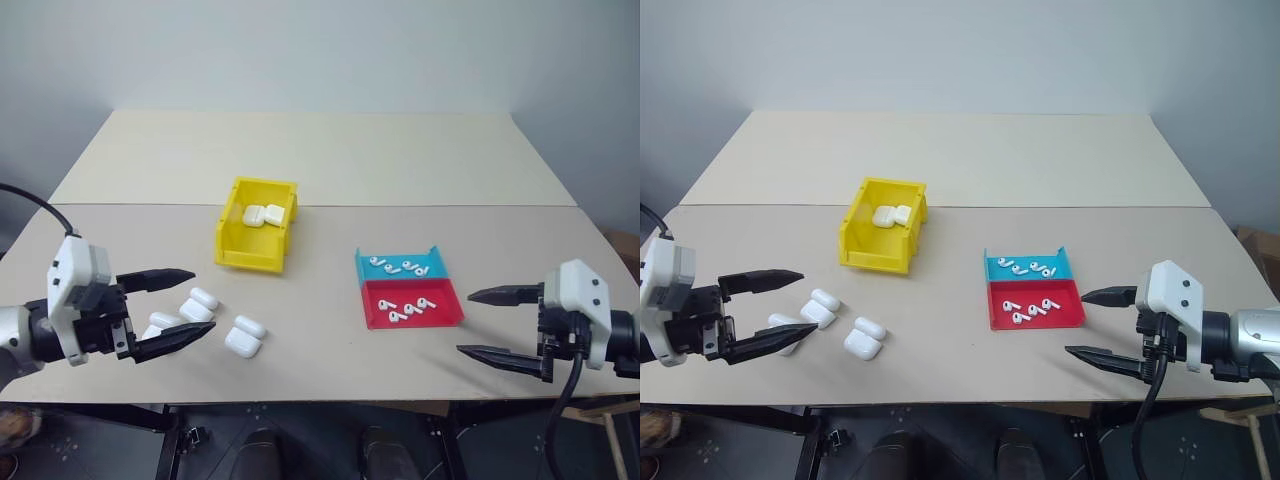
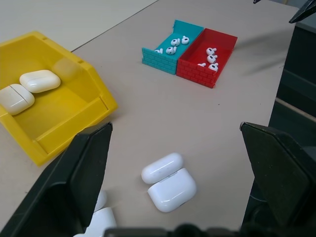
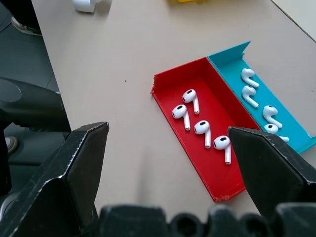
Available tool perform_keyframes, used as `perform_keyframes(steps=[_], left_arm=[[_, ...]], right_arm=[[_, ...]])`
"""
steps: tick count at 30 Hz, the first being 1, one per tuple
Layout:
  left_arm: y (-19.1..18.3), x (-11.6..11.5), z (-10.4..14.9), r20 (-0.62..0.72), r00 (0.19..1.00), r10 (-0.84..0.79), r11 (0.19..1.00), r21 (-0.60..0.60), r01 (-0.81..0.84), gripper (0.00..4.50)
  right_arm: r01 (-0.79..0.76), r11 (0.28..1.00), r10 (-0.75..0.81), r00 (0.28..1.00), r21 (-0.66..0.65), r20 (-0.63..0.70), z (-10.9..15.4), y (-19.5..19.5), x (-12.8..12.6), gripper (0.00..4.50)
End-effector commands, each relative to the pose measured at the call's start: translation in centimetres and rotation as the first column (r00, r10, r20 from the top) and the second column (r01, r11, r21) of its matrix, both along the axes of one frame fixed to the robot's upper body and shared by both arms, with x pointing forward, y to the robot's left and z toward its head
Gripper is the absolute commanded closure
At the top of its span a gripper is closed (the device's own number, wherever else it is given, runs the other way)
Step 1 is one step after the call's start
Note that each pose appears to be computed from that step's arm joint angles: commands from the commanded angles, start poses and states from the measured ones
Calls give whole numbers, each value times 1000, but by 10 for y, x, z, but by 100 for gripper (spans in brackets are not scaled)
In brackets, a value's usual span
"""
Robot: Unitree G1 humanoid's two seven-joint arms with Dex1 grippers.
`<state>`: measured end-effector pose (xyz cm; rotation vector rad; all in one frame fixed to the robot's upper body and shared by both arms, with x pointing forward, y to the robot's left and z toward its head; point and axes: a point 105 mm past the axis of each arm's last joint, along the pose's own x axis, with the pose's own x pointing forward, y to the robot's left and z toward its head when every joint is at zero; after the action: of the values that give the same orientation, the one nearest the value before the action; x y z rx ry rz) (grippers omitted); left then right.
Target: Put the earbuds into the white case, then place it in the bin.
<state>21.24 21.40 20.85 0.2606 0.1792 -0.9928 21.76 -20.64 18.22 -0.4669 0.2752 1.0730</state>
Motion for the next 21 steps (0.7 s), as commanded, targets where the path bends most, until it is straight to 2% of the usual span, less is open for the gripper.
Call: perform_keyframes(steps=[1,6,11,14,17,19,21], left_arm=[[-3,-1,3,0,1000,-19,1000,9,19,0],[1,2,-1,7,1000,1,996,85,-1,0],[2,9,6,34,997,76,989,128,-80,0],[1,8,10,31,996,88,970,226,-93,0],[6,6,9,-77,988,137,943,315,-106,0],[11,4,6,-260,939,223,895,436,-91,0],[15,4,9,-315,903,291,870,480,-113,0]], right_arm=[[-20,1000,20,1000,12,25,6,5,-6,3],[-7,1000,6,999,14,33,5,4,-4,3],[4,1000,-4,999,12,46,8,1,0,3],[14,1000,-15,998,17,66,14,2,5,3],[7,1000,-8,998,21,64,15,3,4,3],[3,1000,-4,998,21,55,12,5,1,3],[1,1000,-2,999,22,50,11,6,0,3]])
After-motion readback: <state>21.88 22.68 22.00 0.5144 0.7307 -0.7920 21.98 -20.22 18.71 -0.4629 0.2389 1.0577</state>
